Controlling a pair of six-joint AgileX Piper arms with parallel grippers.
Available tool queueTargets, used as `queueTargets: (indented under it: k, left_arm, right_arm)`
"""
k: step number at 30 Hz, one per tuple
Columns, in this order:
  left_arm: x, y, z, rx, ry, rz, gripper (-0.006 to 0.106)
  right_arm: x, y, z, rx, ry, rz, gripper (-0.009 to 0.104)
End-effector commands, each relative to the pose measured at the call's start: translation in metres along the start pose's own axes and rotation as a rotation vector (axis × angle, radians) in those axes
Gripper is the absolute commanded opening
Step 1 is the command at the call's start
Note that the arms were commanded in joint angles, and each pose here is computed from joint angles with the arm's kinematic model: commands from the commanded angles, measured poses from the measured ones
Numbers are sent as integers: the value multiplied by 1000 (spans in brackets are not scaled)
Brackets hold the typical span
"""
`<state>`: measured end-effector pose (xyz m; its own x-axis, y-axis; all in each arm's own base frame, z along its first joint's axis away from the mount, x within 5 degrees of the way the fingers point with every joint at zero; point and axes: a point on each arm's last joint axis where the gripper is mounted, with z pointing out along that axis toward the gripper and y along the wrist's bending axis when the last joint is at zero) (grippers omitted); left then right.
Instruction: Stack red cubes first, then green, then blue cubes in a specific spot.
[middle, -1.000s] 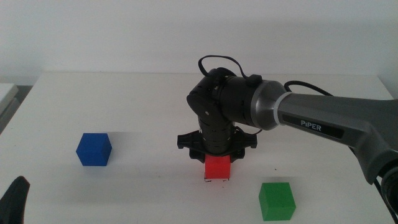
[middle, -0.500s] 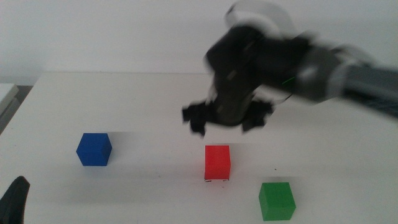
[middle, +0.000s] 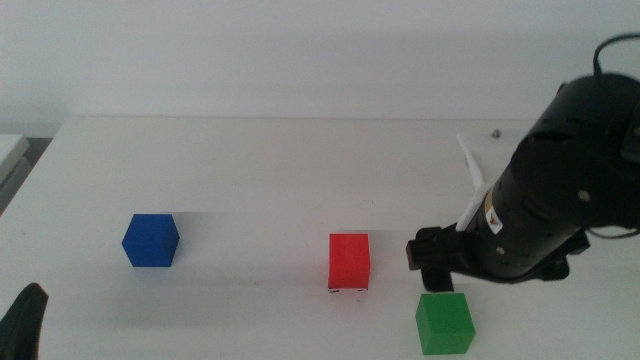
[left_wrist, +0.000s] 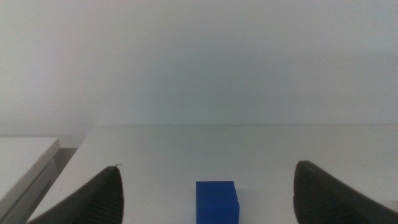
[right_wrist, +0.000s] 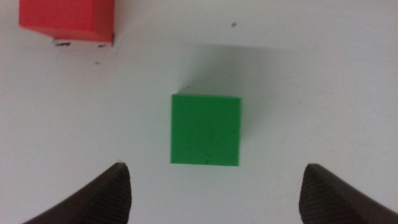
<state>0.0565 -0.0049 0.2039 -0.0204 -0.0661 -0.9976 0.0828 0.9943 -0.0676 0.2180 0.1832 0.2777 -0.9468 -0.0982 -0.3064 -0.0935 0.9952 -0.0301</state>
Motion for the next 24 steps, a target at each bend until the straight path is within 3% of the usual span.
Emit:
queueTargets:
  k: [1,12,17,24]
  left_arm:
    - [-2,0,0,1,-17,-5,94]
    - [-2,0,0,1,-17,-5,94]
    - [-2,0,0,1,-17,-5,94]
    - [-2,0,0,1,-17,-5,94]
  right_arm:
    - [2,-1,4,-36,-14,18,84]
    - [1,1,10,-32,-9,49,86]
    - [-7,0,39,23,52,86,86]
    - [-10,11,73,21,98,90,86]
